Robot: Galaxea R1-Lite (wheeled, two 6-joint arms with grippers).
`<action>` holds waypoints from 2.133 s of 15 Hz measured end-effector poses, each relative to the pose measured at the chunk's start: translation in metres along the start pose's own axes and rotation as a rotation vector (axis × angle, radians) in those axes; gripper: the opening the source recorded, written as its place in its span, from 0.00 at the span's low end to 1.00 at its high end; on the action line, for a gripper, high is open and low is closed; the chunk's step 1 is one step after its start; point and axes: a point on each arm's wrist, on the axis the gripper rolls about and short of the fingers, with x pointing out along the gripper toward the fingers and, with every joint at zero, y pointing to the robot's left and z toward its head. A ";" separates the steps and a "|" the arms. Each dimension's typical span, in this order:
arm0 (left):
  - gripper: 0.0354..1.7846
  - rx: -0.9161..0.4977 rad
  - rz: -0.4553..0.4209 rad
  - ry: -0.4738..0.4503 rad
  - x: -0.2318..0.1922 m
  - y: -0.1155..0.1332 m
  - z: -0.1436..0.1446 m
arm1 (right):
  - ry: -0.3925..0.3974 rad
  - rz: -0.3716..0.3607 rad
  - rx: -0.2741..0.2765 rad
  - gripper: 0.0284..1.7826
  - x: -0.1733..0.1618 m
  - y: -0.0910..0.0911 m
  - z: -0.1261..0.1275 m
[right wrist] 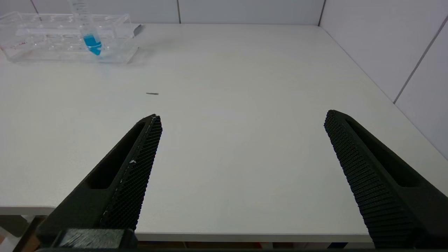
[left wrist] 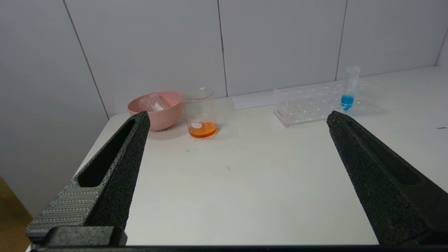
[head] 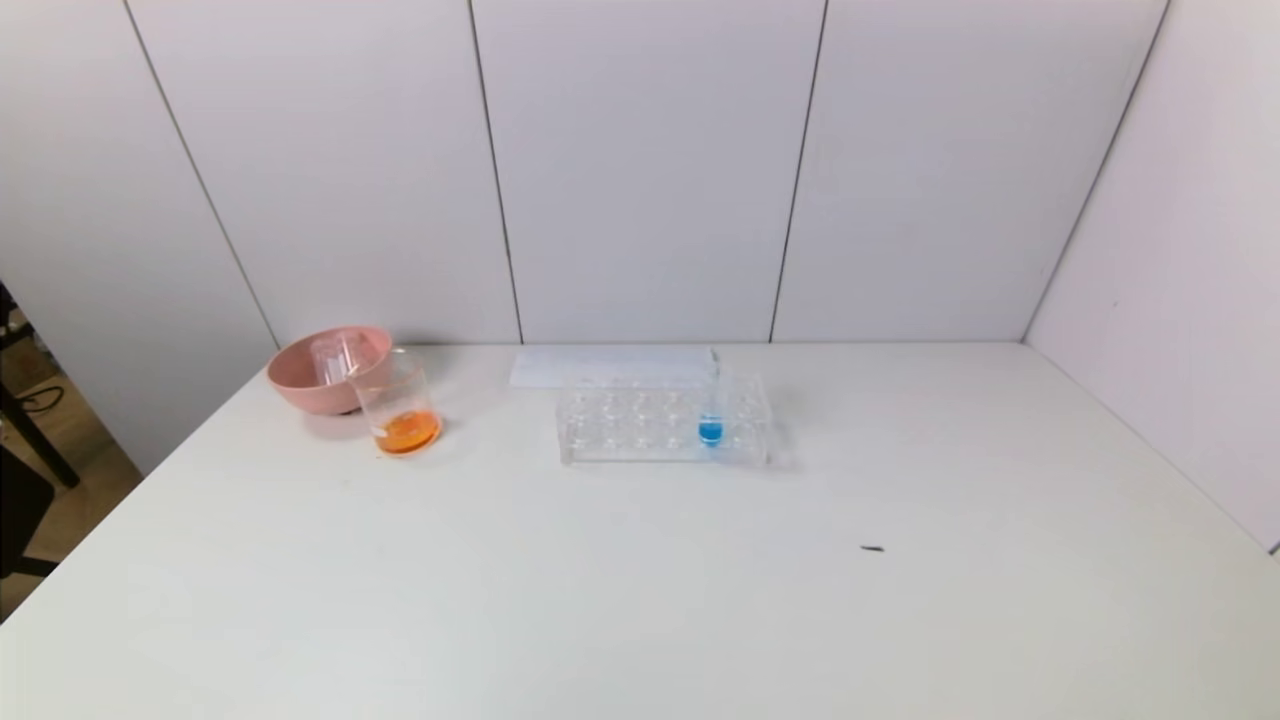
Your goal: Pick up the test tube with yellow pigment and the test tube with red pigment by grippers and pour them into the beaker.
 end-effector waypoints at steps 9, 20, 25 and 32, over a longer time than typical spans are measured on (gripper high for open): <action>0.99 0.026 0.019 0.087 0.002 -0.001 -0.045 | 0.000 0.000 0.000 0.95 0.000 0.000 0.000; 0.99 0.050 0.109 0.262 0.001 0.000 -0.069 | 0.000 0.000 0.000 0.95 0.000 0.000 0.000; 0.99 0.047 0.102 0.259 0.001 0.000 -0.068 | 0.000 0.000 0.000 0.95 0.000 0.000 0.000; 0.99 0.049 0.107 0.258 0.001 0.000 -0.068 | 0.000 0.000 0.001 0.95 0.000 0.000 0.000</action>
